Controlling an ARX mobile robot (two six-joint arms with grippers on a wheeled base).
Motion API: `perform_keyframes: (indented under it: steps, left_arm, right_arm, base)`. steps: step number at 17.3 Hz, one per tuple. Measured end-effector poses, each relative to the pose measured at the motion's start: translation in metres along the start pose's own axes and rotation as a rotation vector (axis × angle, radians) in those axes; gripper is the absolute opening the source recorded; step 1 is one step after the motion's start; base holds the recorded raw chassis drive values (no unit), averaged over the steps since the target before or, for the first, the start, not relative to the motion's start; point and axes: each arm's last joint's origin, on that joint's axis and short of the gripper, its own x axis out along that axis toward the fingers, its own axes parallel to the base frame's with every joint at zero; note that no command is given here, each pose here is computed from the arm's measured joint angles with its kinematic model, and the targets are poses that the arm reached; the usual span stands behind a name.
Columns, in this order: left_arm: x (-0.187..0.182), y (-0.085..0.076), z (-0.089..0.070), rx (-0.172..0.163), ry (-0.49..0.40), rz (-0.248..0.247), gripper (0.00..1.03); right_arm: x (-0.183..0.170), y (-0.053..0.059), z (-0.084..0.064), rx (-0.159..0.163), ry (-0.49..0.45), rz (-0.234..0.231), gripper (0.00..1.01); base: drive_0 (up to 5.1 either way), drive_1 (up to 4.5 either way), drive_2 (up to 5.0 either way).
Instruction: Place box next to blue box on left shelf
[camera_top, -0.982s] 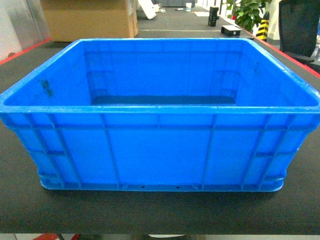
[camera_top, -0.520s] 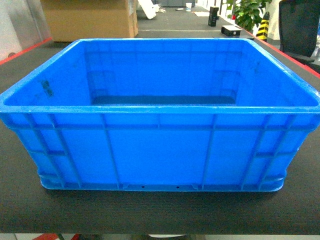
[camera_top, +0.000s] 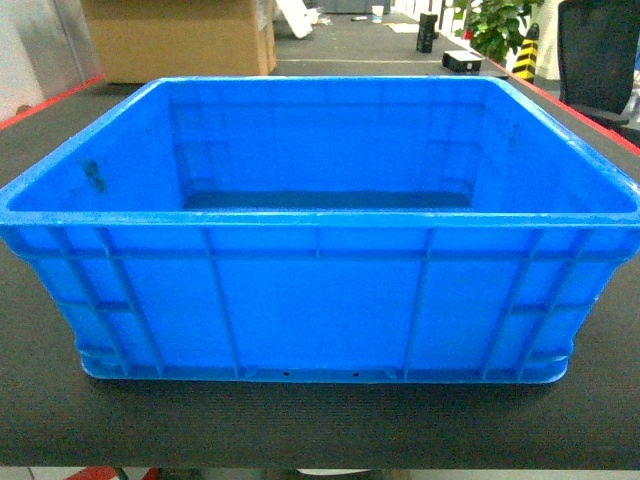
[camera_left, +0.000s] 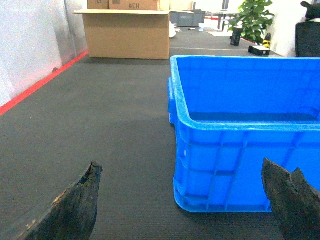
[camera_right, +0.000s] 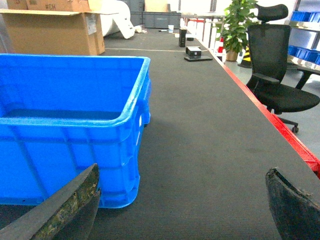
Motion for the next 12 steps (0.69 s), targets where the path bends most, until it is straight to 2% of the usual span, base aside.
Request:
perform_keyframes:
  steps: [12]
  left_arm:
    - [0.0000, 0.0000, 0.0000, 0.000, 0.000, 0.000, 0.98]
  right_arm:
    - [0.0000, 0.0000, 0.0000, 0.000, 0.000, 0.000, 0.98]
  base:
    - [0.0, 0.00, 0.0]
